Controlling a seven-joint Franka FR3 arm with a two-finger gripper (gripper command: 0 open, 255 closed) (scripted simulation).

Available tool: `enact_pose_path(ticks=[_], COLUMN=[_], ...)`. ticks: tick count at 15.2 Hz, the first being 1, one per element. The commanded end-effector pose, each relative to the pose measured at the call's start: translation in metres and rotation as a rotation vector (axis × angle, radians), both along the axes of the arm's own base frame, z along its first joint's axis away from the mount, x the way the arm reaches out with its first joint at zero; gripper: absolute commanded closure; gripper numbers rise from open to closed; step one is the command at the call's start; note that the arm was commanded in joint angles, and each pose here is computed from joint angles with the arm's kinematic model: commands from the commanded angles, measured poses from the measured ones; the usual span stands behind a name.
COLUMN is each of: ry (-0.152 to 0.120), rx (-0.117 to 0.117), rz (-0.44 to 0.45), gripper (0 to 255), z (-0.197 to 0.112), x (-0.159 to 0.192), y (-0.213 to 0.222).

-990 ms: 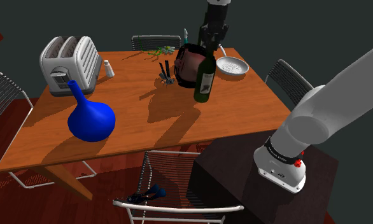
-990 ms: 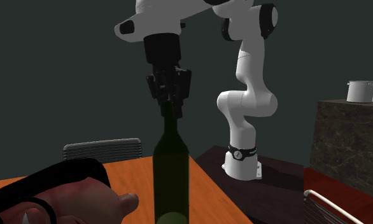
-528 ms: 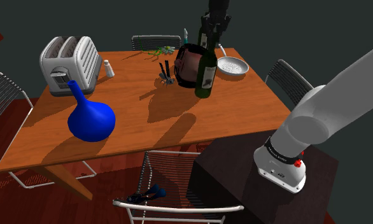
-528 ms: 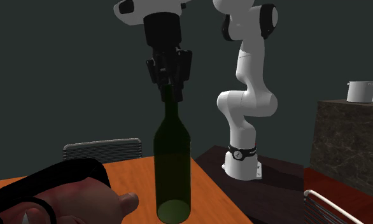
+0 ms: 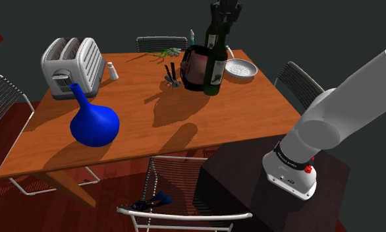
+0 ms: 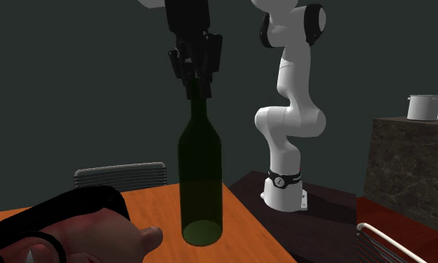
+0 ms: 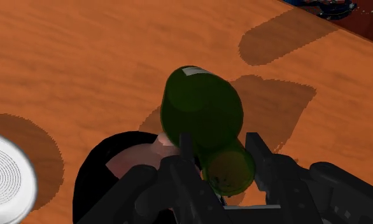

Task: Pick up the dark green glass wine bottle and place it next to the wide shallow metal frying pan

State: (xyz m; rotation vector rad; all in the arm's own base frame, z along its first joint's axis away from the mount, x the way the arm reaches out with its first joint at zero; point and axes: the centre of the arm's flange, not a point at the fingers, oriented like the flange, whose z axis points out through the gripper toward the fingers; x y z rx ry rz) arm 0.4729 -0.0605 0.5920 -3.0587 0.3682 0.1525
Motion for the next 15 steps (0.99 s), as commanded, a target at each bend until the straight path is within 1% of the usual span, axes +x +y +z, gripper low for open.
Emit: enact_pose_path(ticks=[1, 15], ry=[0.000, 0.000], rx=[0.000, 0.000], rz=[0.000, 0.000], gripper=[255, 255], z=[0.003, 0.003], x=[-0.006, -0.046], y=[-0.020, -0.200])
